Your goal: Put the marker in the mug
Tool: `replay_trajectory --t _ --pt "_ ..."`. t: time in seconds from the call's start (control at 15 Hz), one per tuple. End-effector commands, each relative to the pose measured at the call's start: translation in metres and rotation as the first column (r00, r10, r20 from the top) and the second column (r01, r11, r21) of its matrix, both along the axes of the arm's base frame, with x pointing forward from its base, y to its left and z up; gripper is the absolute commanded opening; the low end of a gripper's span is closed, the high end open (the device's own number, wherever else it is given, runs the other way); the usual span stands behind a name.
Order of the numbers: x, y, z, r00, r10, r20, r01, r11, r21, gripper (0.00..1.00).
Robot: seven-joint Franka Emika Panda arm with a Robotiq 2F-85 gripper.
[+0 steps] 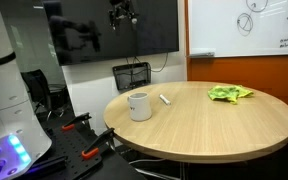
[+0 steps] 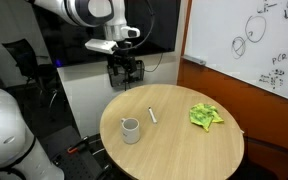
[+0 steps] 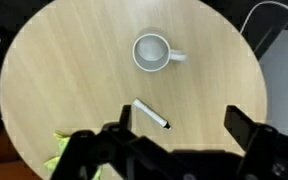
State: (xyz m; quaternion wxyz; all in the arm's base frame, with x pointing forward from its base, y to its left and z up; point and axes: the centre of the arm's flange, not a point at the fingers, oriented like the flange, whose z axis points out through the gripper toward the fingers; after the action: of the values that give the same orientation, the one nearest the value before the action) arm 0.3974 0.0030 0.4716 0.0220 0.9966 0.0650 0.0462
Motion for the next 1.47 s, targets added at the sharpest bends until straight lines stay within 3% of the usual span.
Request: replay_trajectory --t 0.0,0.27,0.6,0.8,0.93,1.0,1.07,1.4 --pt "0.057 0.000 -0.029 0.988 0.157 0.002 -0.156 0.986 -0.063 1.00" --pt "0.120 0.011 -0.070 0.940 0.341 -0.012 -0.340 0.932 -0.123 1.00" --pt "0.182 0.021 -0.123 0.835 0.542 -0.096 -0.550 0.829 -0.105 1.00" --pt "0.204 0.026 -0.149 0.789 0.602 -0.126 -0.613 0.785 -0.091 1.00" --pt "0.213 0.031 -0.157 0.791 0.598 -0.127 -0.609 0.790 -0.076 1.00" --pt "0.214 0.034 -0.156 0.811 0.570 -0.132 -0.578 0.815 -0.032 1.00" --pt "0.204 0.032 -0.162 0.806 0.581 -0.113 -0.590 0.804 -0.069 1.00" --pt "0.209 0.033 -0.161 0.810 0.574 -0.120 -0.582 0.811 -0.052 1.00"
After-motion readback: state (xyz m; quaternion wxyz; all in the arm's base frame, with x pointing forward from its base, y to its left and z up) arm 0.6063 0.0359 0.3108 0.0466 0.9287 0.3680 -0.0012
